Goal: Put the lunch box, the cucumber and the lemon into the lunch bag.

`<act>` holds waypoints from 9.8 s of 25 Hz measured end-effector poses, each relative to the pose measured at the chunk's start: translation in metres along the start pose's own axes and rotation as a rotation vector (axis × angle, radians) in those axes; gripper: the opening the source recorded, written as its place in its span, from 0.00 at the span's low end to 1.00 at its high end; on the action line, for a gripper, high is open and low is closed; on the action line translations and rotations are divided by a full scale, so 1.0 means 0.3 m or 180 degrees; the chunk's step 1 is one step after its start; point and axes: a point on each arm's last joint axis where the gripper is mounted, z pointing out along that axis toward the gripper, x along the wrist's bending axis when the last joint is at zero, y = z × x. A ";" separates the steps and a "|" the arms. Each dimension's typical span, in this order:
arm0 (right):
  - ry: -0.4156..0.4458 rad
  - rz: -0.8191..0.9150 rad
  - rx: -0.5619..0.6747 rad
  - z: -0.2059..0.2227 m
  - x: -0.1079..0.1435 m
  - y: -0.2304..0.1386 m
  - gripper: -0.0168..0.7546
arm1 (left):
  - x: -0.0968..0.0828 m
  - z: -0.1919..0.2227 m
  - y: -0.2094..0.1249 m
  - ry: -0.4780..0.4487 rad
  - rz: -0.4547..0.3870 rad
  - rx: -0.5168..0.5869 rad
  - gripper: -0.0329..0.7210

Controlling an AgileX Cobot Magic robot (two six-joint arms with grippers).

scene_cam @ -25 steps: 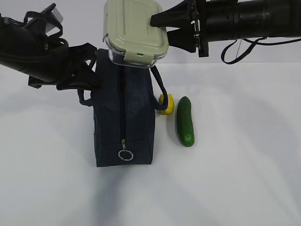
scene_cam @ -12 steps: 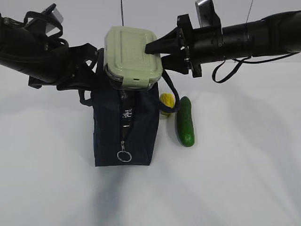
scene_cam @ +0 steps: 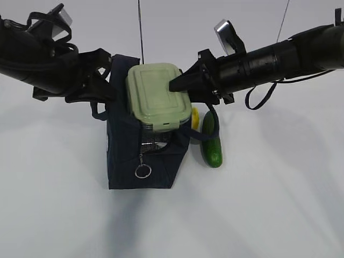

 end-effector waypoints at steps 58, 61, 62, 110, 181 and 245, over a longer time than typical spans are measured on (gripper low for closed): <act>-0.0389 -0.1790 0.1131 0.136 0.205 0.020 0.55 | 0.009 -0.001 -0.013 0.0087 0.0220 0.0142 0.07; -0.0625 -0.1829 0.1262 0.108 0.228 0.048 0.56 | 0.011 -0.001 -0.013 0.0111 0.0259 0.0149 0.07; -0.0679 -0.1830 0.1255 0.101 0.238 0.058 0.56 | 0.012 -0.001 -0.014 0.0117 0.0268 0.0151 0.07; -0.2419 0.0590 0.1049 0.027 -0.123 0.098 0.63 | 0.038 -0.004 -0.015 0.0383 0.0706 0.0224 0.07; -0.1662 -0.0003 0.0390 -0.070 0.194 0.244 0.38 | -0.017 -0.001 -0.005 -0.0171 0.0290 0.0060 0.07; -0.1432 -0.0716 0.0627 0.025 0.342 0.197 0.57 | 0.126 -0.079 0.065 0.0100 0.0567 -0.0116 0.07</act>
